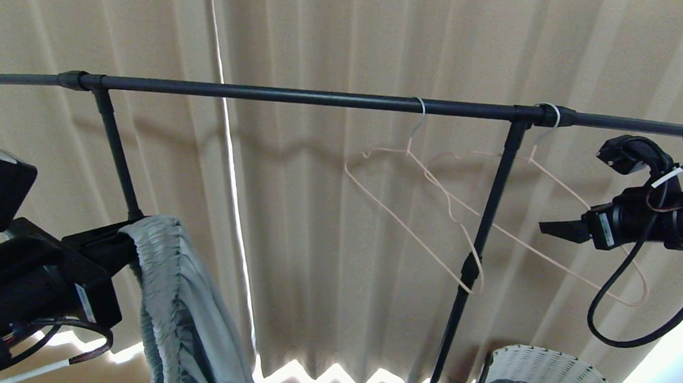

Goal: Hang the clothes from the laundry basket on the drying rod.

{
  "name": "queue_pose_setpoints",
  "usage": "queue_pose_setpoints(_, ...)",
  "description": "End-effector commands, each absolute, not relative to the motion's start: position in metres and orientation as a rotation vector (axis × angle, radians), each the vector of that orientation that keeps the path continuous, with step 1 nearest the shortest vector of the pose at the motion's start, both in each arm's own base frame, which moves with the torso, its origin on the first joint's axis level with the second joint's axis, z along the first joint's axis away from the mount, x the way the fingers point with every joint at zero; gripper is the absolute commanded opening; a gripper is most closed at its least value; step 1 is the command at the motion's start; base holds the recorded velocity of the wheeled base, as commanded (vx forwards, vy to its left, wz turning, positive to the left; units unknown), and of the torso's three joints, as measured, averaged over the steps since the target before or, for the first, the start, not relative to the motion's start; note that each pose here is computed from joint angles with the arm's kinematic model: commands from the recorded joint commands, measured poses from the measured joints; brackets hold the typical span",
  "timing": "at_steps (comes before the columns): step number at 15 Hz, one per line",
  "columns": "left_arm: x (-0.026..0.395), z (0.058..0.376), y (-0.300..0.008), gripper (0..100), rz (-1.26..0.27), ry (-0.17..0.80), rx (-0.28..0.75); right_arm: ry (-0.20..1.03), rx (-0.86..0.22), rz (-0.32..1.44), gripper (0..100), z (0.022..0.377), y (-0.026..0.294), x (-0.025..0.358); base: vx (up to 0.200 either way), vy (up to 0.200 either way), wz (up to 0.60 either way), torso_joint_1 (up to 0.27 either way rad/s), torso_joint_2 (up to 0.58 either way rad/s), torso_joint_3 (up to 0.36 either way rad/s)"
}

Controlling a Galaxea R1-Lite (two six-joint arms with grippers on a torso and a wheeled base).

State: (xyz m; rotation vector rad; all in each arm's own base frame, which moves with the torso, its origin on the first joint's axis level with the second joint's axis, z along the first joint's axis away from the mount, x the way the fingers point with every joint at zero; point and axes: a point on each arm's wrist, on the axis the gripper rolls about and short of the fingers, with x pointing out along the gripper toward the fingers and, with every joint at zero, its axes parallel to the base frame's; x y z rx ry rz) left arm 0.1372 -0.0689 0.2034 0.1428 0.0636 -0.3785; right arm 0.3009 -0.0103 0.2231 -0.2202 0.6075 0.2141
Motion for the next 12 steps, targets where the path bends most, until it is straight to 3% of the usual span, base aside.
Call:
queue_pose_setpoints(1,0.138,0.203,-0.069,0,-0.379,0.064,0.146,0.598,-0.221,0.205,100,0.227,-0.012,0.295,0.0,0.0,0.0,0.0,0.0,0.0)
queue_pose_setpoints(8,0.138,0.203,-0.069,0,-0.379,0.066,0.148,0.624,-0.217,0.205,100,0.226,-0.012,0.292,0.0,0.0,0.0,0.0,0.0,0.0)
queue_pose_setpoints(9,0.137,0.203,-0.069,0,-0.379,0.064,0.148,0.631,-0.214,0.205,0,0.224,-0.012,0.294,0.0,0.0,0.0,0.0,0.0,0.0)
queue_pose_setpoints(12,0.137,0.203,-0.069,0,-0.379,0.064,0.149,0.651,-0.208,0.212,0,0.217,-0.012,0.3,0.0,0.0,0.0,0.0,0.0,0.0)
